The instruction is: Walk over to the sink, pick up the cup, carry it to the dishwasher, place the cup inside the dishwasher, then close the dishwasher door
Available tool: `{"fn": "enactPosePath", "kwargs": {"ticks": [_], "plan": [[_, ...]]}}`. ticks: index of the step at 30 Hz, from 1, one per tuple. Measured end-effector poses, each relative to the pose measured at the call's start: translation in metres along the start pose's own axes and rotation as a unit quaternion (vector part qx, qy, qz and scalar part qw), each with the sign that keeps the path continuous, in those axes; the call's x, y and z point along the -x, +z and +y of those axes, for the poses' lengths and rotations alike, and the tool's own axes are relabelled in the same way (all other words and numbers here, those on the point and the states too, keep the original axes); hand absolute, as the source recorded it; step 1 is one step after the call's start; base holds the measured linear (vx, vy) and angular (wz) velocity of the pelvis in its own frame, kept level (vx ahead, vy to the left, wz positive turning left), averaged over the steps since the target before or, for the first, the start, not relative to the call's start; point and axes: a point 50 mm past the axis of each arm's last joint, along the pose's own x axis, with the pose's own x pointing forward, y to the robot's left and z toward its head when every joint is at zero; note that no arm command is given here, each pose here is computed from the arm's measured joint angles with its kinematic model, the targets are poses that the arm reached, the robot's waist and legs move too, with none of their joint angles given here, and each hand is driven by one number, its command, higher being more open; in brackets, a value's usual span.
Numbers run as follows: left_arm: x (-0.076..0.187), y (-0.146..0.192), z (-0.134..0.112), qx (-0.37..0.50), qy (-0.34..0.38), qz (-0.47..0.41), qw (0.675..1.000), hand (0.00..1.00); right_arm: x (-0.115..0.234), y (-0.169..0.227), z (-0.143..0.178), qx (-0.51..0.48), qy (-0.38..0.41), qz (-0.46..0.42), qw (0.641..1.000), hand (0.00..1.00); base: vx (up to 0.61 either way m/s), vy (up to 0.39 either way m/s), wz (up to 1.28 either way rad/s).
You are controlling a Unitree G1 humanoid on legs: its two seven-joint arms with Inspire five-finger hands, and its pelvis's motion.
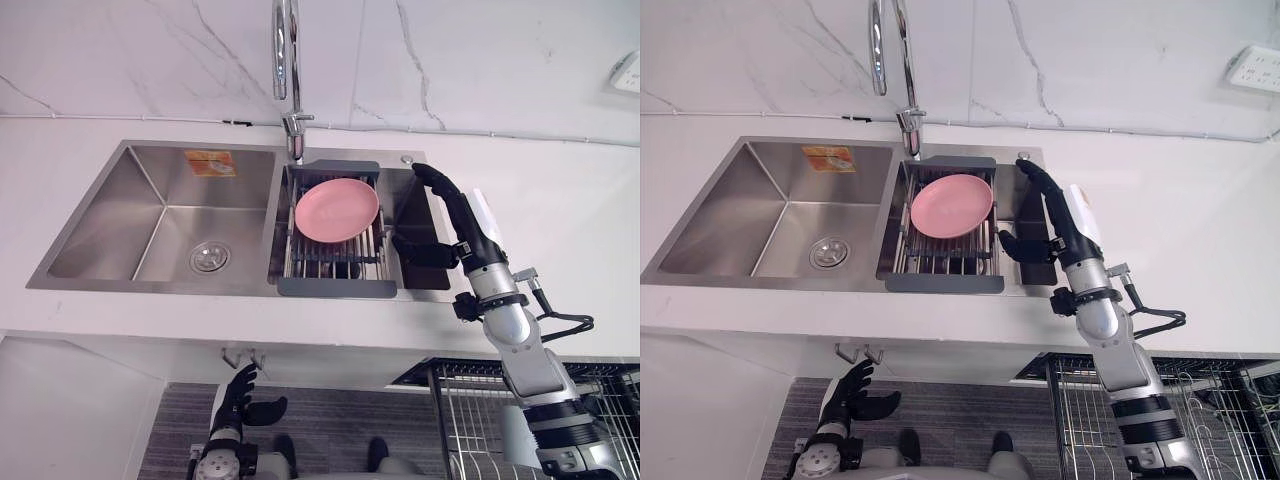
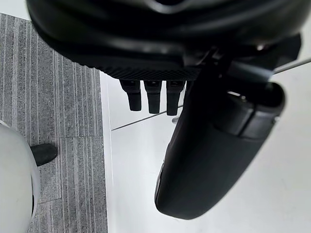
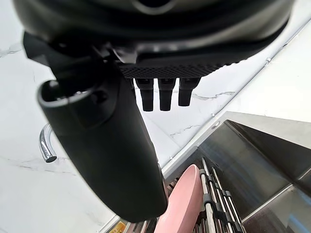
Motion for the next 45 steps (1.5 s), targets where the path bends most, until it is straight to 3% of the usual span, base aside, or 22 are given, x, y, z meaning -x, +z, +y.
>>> {"fn": "enactPosePath", "kwargs": {"ticks": [11,27,41,45], "plan": [[-0.001,-0.021,0.002,-0.011,-0.004,0.051,0.999,0.90,0.016,-0.027,0.021,0.012,0.013,0.083,0.996,0.90,0.00,-0.008,0.09],[0.000,-0.027,-0.002,-0.001,-0.015,0.069,0.998,0.90,0.005,-0.030,0.044,0.048,0.084,0.079,0.992,0.90,-0.04,0.002,0.07],[-0.001,-0.024,-0.005,0.008,-0.018,0.062,0.998,0.90,-0.027,-0.031,0.046,0.145,0.109,0.066,0.981,0.90,0.04,0.000,0.06],[-0.004,-0.018,-0.006,0.012,-0.018,0.053,0.998,0.90,-0.047,-0.029,0.037,0.168,0.083,0.071,0.980,0.90,-0.01,0.002,0.09]]}}
